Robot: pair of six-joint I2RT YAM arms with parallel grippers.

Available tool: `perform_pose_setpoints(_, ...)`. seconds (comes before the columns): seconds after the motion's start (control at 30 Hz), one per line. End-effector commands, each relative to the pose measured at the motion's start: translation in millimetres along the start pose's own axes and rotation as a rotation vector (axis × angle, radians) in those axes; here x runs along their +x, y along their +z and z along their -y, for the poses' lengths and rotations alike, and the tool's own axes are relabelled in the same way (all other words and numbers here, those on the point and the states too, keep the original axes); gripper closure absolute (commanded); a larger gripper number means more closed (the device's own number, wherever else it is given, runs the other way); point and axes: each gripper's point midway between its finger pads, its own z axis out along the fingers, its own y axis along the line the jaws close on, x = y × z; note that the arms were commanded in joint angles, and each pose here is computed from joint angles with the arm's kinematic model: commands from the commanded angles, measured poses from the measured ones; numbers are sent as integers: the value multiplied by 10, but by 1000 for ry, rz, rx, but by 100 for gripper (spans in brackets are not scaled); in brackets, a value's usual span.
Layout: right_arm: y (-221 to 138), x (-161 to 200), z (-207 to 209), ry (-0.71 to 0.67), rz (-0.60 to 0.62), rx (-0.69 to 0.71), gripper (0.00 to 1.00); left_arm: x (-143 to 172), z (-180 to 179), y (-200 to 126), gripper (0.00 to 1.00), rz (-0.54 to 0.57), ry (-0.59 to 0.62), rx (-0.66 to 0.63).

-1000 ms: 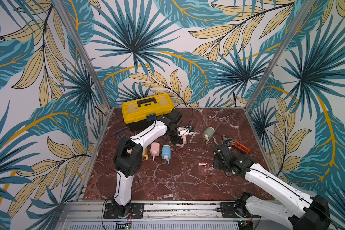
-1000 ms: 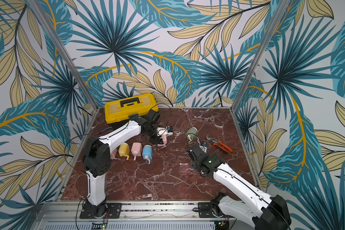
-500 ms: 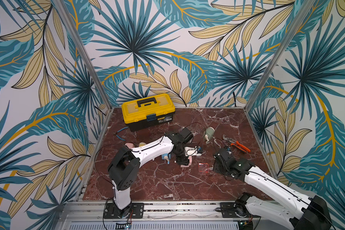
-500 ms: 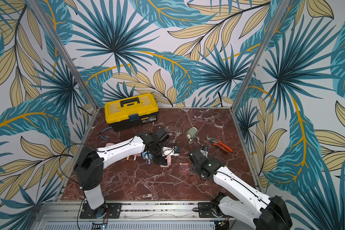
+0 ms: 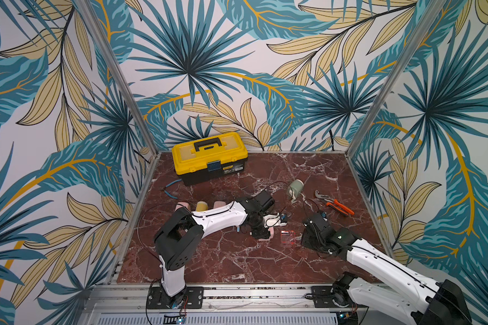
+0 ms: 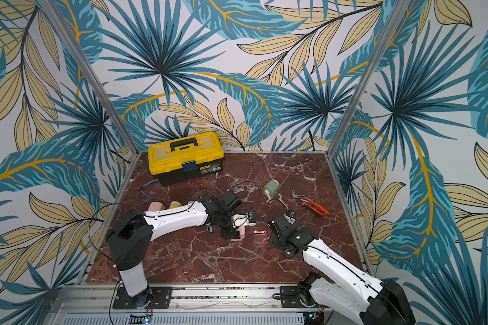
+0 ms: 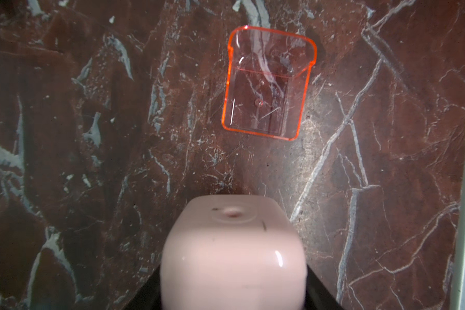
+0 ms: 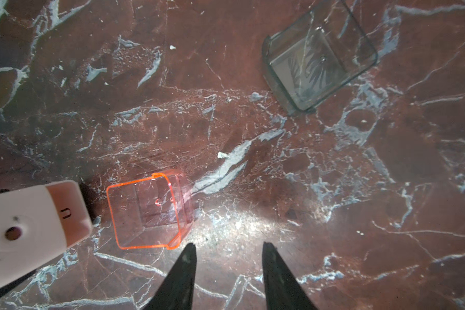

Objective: Put the tray back into the pencil sharpener
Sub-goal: Place the pencil sharpener at the center of the board, then close the container of the pencil sharpener.

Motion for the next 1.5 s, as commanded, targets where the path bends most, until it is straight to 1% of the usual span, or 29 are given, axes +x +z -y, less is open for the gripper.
perform_pose_setpoints(0.0,63,65,-51,12,-33,-36,57,-134,-32,71,41,48,26,-28)
perform_pose_setpoints(0.1,85,81,-82,8,-50,-50,57,-112,-13,101,35,42,36,-23)
perform_pose_setpoints(0.2,107,87,-114,6,-63,-63,57,-95,-8,103,22,39,40,-23)
perform_pose_setpoints(0.27,123,79,-136,5,-70,-72,57,-89,0,97,17,42,42,-20)
perform_pose_setpoints(0.4,157,52,-189,-3,-85,-87,56,-70,-12,42,15,59,34,-12)
perform_pose_setpoints(0.47,182,40,-216,-12,-91,-95,56,-44,-12,-3,16,73,30,-3)
perform_pose_setpoints(0.67,274,-17,-283,-26,-110,-103,54,63,-57,-71,24,129,1,5)
perform_pose_setpoints(0.8,332,-66,-336,-34,-120,-108,55,31,-45,-88,29,177,13,-9)
perform_pose_setpoints(1.0,402,-92,-372,-57,-133,-99,60,6,-20,-60,35,191,11,14)
perform_pose_setpoints(1.13,433,-70,-382,-71,-156,-90,64,33,-13,-26,37,182,12,19)
perform_pose_setpoints(1.47,534,-64,-547,-82,-201,-130,75,16,98,72,49,173,45,54)
